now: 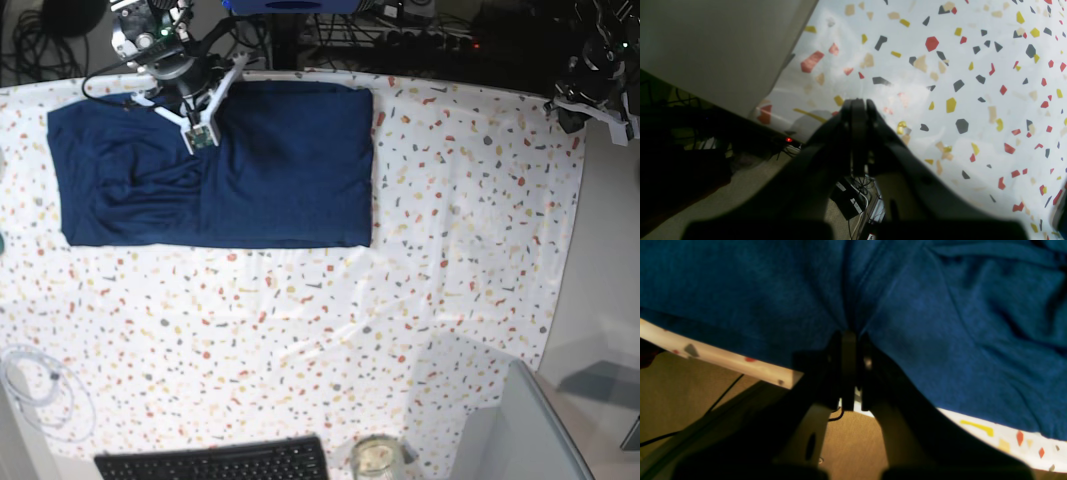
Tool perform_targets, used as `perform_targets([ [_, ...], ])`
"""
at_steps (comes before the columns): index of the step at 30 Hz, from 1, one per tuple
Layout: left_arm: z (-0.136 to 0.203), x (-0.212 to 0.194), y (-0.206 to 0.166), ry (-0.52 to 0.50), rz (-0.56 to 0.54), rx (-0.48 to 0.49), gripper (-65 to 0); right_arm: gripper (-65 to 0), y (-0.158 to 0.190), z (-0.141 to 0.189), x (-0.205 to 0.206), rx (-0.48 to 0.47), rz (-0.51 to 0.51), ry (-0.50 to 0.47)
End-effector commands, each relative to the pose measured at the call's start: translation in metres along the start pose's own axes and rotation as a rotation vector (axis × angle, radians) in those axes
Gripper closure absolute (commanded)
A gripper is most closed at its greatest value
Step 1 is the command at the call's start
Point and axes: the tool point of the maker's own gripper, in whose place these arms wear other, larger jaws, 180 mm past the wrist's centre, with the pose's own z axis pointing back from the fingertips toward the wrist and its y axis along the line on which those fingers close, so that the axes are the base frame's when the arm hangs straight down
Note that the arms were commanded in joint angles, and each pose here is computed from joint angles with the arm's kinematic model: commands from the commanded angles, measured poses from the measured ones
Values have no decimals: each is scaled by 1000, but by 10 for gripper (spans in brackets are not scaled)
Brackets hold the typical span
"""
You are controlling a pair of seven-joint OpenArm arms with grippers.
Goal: Layout the t-shirt on the table in an organized manner, then fold the t-shirt properly
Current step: 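Press the right gripper into the shirt's middle and drag it toward the collar, then move both grippers to opposite side edges of the folded shirt and grasp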
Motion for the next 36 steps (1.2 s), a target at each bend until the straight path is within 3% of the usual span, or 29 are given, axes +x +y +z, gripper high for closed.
perform_targets([
  [1,3,13,3,-34,-19,-2,0,-14,-5,4,8,-13,-2,-30],
  [8,3,13,2,-36,-19,-3,0,-41,-5,4,12,-13,-4,-39],
  [10,3,13,2,-36,-19,-3,0,-126,-6,6,13,-16,-7,-38],
  [13,3,13,2,-36,-19,-3,0,-326,-16,17,19,-40,-26,-33],
  [16,0,10,-6,-24,-29,-23,0,-470,-48,36,47,-92,-125,-168],
  [19,-7,3,-30,4,-68,-82,0,-480,-115,55,88,-162,-297,-355],
  [22,-15,-3,-64,-8,-107,-164,0,-482,-176,60,112,-122,-424,-411],
  [28,-23,-18,-124,-32,-155,-316,0,-482,-271,43,96,19,-623,-329],
  [32,-24,-27,-146,-13,-175,-371,0,-483,-294,24,66,38,-626,-212],
  [36,-29,-29,-174,-4,-204,-430,0,-483,-297,8,44,40,-602,-155],
])
